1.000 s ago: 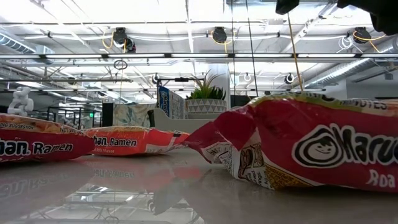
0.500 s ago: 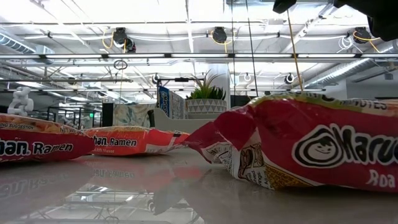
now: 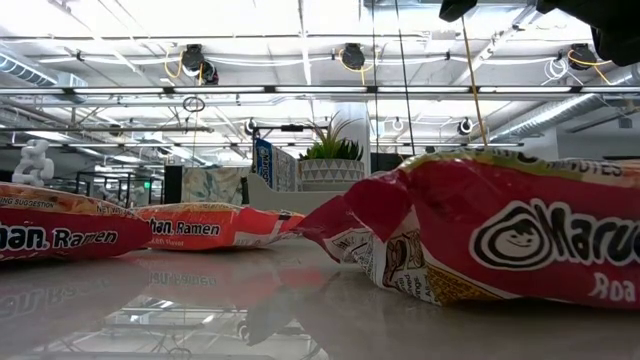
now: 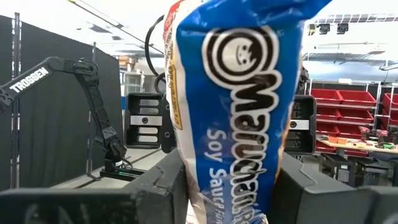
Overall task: Sort Maruchan noodles
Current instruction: Put the right blue noodle pack into the gray bin
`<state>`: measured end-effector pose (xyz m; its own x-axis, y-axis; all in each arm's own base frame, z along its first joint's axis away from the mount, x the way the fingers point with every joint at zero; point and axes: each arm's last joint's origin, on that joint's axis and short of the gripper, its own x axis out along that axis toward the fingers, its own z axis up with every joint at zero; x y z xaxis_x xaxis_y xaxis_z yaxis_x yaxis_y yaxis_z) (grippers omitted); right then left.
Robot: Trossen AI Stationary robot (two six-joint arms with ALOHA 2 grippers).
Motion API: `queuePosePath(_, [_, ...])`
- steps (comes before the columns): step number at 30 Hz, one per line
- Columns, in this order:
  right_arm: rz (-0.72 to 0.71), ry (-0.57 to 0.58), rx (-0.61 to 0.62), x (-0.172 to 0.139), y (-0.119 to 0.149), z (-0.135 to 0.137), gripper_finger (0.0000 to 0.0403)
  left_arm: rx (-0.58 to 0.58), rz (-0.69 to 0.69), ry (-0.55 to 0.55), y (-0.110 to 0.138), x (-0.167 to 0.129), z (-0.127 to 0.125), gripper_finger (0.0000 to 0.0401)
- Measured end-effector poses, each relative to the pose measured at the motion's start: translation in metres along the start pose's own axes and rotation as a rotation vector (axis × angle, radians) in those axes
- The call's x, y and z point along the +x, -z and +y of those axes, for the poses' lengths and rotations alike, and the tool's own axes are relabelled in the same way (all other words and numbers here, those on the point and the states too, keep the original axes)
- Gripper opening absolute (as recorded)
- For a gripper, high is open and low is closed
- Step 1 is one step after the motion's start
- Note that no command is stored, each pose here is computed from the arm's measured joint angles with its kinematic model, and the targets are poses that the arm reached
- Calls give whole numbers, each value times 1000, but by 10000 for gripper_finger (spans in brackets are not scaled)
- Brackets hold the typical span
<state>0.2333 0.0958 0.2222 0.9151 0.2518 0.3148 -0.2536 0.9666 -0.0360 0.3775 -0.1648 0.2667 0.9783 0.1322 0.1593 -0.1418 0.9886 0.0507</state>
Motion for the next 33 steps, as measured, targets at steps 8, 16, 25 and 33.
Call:
queuePosePath(8, [5, -1, -4, 0, 1, 0, 136, -10, 29, -3, 2, 0, 0, 141])
queuePosePath(16, [8, -1, -10, 0, 1, 0, 134, -9, 50, 0, 4, 0, -1, 141])
queuePosePath(25, [38, 47, -23, -2, -4, -2, 134, -81, 208, -6, -21, -14, 17, 215])
queuePosePath(33, [246, 132, -58, -6, 6, -5, 133, -87, 278, 22, -44, -34, 21, 258])
